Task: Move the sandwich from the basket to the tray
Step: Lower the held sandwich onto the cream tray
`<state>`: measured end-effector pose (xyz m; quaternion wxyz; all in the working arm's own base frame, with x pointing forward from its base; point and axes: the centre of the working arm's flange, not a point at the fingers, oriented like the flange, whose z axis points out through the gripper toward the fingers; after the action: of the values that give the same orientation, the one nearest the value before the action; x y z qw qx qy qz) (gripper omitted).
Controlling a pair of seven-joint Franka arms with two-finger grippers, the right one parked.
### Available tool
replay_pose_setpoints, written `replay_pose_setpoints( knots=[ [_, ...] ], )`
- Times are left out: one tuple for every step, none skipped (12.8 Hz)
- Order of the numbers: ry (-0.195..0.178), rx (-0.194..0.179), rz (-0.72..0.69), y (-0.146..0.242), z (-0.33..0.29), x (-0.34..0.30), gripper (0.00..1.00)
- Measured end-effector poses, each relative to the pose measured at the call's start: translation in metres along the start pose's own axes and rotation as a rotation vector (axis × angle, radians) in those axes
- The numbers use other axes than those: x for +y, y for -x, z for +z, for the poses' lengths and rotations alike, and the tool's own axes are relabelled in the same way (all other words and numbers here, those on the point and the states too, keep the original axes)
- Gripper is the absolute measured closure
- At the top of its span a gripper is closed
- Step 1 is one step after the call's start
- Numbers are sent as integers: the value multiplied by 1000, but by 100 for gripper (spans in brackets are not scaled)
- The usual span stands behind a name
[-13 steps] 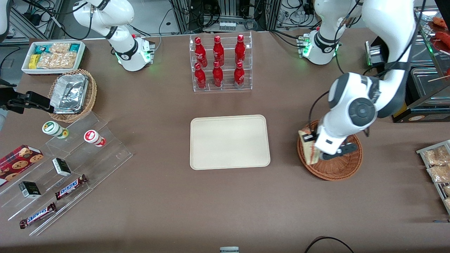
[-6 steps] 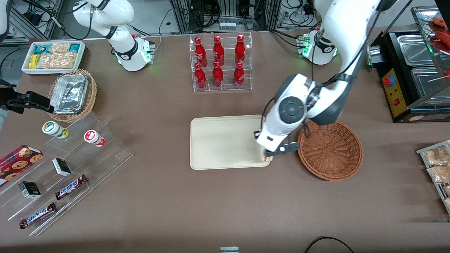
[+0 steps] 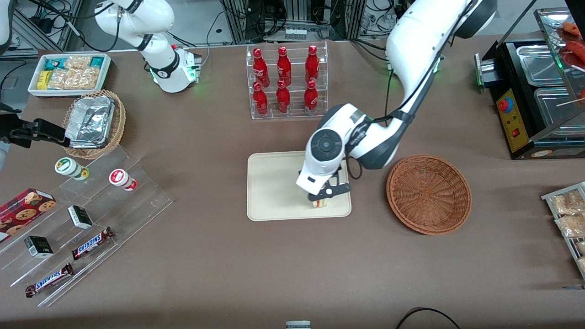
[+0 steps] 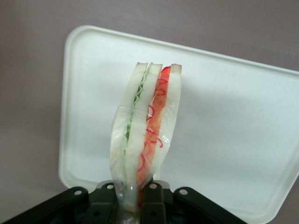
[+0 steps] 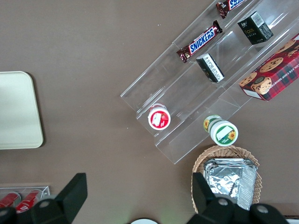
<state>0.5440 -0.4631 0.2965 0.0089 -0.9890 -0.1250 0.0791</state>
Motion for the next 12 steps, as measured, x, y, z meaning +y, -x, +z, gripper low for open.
replay_pose_setpoints(
  knots=[
    [-4, 4, -8, 5, 9, 12, 84],
    [-7, 8, -24, 9, 17, 22, 84],
    [-9, 10, -44, 13, 24, 30, 84],
    [-14, 18, -63, 16, 30, 37, 84],
    [-20, 27, -78, 17, 34, 42, 84],
    [-23, 31, -88, 20, 39, 46, 84],
    [-26, 31, -94, 22, 44, 50, 84],
    [-29, 29, -97, 24, 48, 52, 84],
    [-31, 27, -100, 23, 51, 52, 84],
    [-33, 27, -102, 22, 53, 52, 84],
    [-35, 27, -105, 21, 55, 51, 78],
    [-38, 26, -108, 19, 58, 50, 78]
  ],
)
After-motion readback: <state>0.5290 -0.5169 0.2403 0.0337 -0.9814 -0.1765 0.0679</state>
